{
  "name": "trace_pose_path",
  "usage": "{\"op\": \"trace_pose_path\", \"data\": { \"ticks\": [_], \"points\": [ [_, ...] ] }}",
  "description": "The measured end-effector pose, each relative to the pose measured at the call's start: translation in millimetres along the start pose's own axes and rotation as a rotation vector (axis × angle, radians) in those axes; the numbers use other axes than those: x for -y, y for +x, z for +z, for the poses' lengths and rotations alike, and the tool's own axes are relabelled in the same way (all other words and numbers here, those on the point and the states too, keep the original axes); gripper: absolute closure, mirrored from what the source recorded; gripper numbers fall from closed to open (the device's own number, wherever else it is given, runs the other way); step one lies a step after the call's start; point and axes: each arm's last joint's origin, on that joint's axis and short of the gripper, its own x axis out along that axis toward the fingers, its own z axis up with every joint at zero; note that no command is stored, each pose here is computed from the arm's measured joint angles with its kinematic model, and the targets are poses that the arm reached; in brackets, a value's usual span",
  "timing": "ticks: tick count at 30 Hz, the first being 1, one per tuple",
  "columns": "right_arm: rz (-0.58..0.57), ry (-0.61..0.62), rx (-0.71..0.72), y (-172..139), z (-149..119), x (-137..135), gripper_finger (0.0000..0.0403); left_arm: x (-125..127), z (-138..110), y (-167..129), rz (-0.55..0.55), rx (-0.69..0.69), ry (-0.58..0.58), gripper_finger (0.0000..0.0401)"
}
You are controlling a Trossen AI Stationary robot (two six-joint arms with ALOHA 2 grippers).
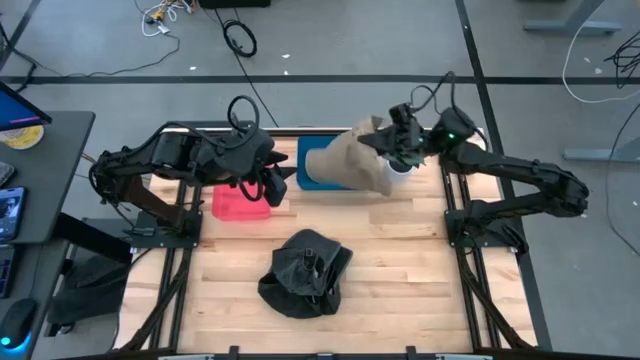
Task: Pick & Place hat
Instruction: Put the brown cap into the blue bin
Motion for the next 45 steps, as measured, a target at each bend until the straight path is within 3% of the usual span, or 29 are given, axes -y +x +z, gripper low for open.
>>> {"op": "trace_pose_path", "data": {
  "ticks": [10, 18, 32, 45],
  "points": [
    [-0.191, -0.08, -0.106, 44.8, 45.1, 1.2, 0.0403, 0.3, -0.1, -0.4, 0.009, 0.007, 0.055, 0.0218],
    [-0.3, -0.056, -0.121, 60.0, 74.6, 32.3, 0.0403, 9.7, -6.1, -6.3, -0.031, -0.003, 0.134, 0.0218],
    [-0.454, 0.022, -0.113, 73.1, 78.9, 101.7, 0.0403, 16.9, -11.0, -12.0, -0.027, 0.012, 0.186, 0.0218],
    [-0.646, -0.007, -0.081, 66.0, 78.4, 127.6, 0.0403, 17.0, -11.0, -12.1, -0.028, 0.012, 0.185, 0.0218]
  ]
}}
